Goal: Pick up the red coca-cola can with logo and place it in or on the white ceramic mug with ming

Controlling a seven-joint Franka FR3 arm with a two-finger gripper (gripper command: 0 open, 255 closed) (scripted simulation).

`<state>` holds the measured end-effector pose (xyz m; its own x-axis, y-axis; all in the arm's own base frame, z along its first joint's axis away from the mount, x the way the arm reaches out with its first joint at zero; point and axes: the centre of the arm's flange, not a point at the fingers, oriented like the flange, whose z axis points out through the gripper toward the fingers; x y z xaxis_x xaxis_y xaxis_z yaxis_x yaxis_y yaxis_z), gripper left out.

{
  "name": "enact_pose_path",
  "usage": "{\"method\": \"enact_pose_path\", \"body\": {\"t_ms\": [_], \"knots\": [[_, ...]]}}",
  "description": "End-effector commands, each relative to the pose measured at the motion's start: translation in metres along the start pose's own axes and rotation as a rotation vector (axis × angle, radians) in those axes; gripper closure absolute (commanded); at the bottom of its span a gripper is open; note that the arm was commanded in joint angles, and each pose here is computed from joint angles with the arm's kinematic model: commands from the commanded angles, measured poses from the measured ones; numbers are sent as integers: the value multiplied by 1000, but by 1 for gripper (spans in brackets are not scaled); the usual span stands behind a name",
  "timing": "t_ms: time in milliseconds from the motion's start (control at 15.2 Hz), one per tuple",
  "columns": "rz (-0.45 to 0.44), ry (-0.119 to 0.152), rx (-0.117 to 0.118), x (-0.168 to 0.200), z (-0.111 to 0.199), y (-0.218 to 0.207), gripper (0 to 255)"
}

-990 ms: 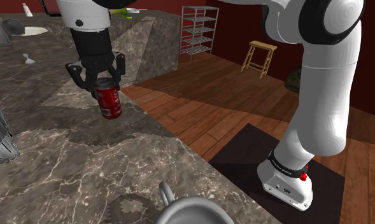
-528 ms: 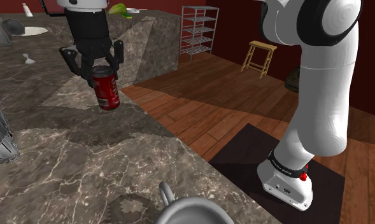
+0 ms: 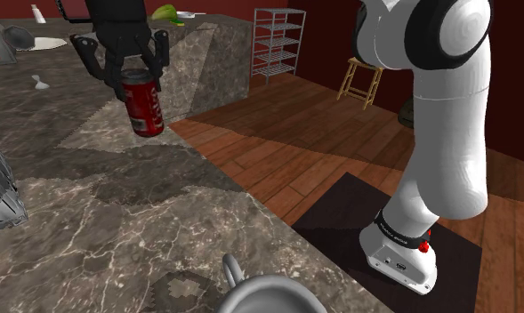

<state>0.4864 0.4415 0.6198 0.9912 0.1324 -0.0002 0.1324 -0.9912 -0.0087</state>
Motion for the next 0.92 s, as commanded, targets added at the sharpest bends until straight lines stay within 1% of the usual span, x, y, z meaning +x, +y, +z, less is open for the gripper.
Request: {"method": "enact_pose_path", "body": {"t_ms": [0, 396, 462, 858], "knots": [[0, 0, 0, 0, -11, 0, 255], [0, 0, 0, 0, -43, -1, 255], [0, 0, 0, 0, -44, -1, 255], [0, 0, 0, -75, -49, -24, 255]]}}
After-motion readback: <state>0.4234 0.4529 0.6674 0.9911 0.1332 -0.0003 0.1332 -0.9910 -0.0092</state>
